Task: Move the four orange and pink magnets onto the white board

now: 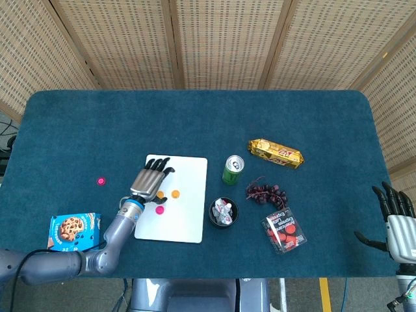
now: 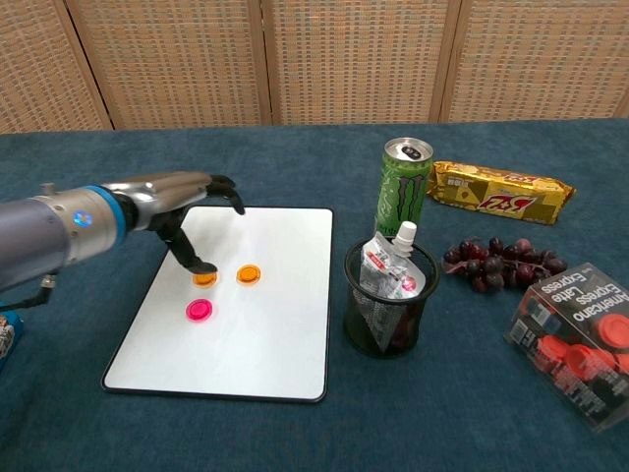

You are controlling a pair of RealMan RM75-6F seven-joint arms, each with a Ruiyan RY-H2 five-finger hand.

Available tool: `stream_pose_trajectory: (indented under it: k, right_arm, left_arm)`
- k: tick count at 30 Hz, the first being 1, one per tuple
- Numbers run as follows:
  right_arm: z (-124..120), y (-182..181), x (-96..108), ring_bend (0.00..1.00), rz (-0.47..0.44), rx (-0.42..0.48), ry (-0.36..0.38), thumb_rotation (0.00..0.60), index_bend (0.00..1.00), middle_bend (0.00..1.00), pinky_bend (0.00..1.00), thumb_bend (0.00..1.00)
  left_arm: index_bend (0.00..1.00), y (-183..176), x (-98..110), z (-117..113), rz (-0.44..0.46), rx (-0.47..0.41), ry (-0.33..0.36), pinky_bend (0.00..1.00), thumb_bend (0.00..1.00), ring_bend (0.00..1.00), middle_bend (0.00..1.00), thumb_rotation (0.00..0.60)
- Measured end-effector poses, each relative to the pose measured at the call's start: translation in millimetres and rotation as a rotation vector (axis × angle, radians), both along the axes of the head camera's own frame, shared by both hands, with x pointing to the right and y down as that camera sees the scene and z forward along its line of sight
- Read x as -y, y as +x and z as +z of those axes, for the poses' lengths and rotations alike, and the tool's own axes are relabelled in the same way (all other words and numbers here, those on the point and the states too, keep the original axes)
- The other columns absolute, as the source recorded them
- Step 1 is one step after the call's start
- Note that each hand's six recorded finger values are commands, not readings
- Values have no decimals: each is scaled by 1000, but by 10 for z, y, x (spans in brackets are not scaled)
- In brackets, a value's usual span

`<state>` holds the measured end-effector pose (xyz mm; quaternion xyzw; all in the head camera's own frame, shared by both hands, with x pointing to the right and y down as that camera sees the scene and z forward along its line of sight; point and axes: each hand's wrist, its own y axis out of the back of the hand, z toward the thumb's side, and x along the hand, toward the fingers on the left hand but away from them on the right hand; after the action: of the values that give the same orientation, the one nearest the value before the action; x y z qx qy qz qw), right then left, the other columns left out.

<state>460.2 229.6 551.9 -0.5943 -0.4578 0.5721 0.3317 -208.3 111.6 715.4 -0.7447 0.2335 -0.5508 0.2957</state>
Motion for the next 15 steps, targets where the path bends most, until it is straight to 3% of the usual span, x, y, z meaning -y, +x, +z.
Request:
stream_pose_trajectory:
  k: [8, 15]
  right_arm:
    - [8, -31, 4, 0, -12, -4, -2, 600, 0, 0, 0, 80]
    - [15, -62, 12, 0, -18, -8, -1, 600, 0, 0, 0, 80]
  left_arm:
    - [226, -1058, 156, -356, -85, 65, 102, 0, 253, 0, 0, 600]
    - [277, -1831, 75, -399, -198, 85, 104, 0, 263, 0, 0, 600]
